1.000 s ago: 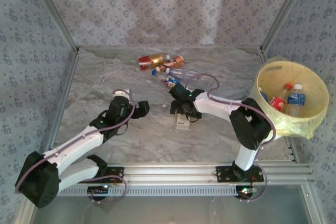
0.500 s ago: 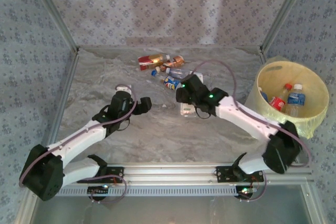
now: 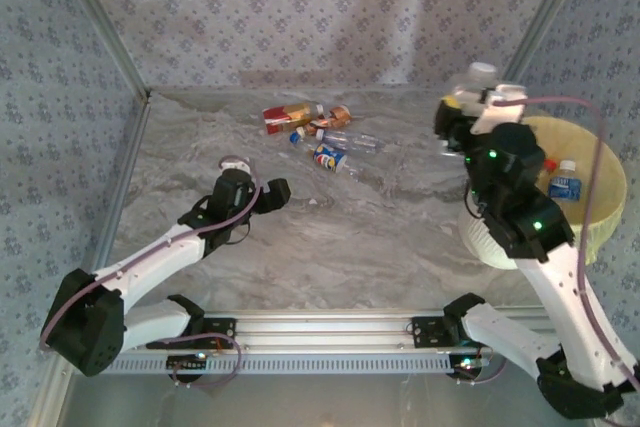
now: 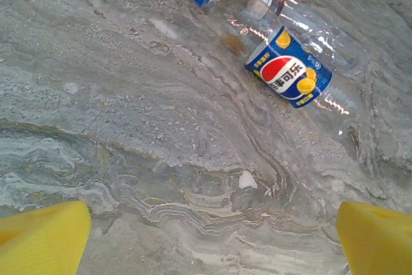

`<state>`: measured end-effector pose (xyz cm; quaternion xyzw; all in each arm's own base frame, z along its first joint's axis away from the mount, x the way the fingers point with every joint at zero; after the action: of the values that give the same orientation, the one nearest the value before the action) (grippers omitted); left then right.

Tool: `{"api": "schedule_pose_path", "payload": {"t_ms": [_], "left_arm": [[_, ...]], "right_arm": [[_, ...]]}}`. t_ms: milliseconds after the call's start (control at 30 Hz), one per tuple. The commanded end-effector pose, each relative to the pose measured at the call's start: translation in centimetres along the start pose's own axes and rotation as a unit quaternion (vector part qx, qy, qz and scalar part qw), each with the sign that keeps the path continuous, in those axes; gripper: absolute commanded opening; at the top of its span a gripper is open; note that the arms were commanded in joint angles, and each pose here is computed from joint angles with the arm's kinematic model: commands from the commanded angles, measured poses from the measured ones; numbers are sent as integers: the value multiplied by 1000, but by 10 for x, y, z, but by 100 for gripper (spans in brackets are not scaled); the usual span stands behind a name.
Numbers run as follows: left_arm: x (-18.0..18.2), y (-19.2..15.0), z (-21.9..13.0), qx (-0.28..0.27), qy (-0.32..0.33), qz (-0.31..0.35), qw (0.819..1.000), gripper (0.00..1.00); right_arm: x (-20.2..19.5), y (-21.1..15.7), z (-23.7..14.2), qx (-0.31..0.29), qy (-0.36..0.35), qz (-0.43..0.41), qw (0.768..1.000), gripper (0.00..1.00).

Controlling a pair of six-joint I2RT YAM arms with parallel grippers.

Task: Put the plastic bottles in the bin

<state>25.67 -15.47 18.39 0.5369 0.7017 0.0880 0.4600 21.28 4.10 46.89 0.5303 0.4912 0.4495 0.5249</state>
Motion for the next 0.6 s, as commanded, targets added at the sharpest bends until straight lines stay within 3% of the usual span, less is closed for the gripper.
{"api": "schedule_pose_path", "payload": {"t_ms": [0, 133, 267, 567], "left_arm": [[-12, 13, -1, -13, -23, -15, 1000, 98], [-13, 12, -1, -9, -24, -21, 999, 98], [-12, 14, -4, -18, -22, -31, 999, 98], [-16, 20, -5, -26, -17, -27, 999, 98]], "right_arm": [[-31, 18, -5, -17, -77, -38, 996, 71], [-65, 21, -2, 34, -147, -48, 987, 71], [-88, 12, 9, 94, -173, -25, 980, 71], [-134, -33, 12, 199, -256, 9, 946, 71]]}}
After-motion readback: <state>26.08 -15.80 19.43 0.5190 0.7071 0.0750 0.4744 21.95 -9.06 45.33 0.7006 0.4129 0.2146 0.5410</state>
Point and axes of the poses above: each hand's point on the last joint's axis, 136 mm out from that joint toward the fingers, its own z axis out along the fingers, its own x axis along the line the jaws close on, y = z × x, the point moved 7 cm from there along -z, back along the fingers, and after that the axes turned 6 degrees about -z, right-handed, at the moved point
